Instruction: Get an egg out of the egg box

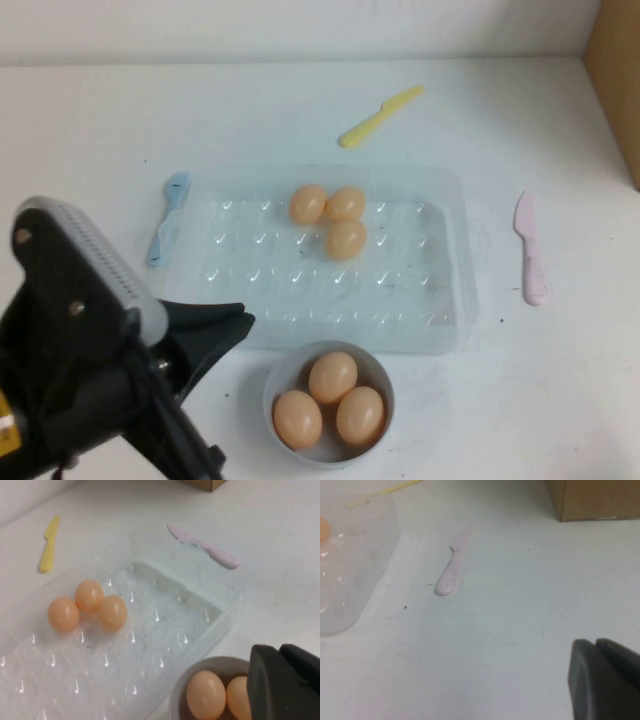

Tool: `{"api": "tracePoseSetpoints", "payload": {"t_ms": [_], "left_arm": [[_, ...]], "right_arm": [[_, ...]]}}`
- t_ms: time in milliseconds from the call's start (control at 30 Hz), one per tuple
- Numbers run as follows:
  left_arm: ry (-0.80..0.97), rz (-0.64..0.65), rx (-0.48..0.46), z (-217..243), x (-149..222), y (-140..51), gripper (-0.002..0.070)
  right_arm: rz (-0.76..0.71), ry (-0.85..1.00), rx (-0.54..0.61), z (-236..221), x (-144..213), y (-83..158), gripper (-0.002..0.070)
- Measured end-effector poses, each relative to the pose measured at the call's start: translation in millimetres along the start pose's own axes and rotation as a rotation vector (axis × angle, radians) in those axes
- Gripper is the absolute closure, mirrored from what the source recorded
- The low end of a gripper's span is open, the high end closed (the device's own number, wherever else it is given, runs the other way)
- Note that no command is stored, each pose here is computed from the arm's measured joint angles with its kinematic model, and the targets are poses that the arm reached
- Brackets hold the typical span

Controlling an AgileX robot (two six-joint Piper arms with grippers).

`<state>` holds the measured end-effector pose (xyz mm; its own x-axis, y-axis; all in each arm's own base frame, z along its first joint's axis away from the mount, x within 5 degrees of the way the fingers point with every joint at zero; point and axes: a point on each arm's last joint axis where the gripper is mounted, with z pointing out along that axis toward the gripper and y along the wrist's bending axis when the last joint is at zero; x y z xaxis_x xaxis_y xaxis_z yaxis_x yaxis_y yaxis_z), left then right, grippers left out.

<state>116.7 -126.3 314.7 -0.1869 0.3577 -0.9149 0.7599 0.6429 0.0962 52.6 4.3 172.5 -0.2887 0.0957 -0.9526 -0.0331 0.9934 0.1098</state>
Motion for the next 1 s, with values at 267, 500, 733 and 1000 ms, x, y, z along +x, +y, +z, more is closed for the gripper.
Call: {"api": "tracePoseSetpoints", "payload": {"t_ms": [267,500,733,1000], "left_arm": [[-0.055,0.0,-0.006,-20,-4,0.3,0.0675],[-0.035,0.111,-0.044,-20,-2,3.6,0.0675],[-0.024,0.129,-0.062,-16,19,3.3,0.0676],[-0.186,0.04,-0.241,-33,77,16.4,0.0676]], "right_arm": [[0.0,0.0,0.0,0,0,0,0.0694],[0.0,0.0,0.0,0,0,0,0.0694],[0.0,0.0,0.0,0,0,0,0.0694],[0.0,0.0,0.0,0,0,0,0.0694]]}}
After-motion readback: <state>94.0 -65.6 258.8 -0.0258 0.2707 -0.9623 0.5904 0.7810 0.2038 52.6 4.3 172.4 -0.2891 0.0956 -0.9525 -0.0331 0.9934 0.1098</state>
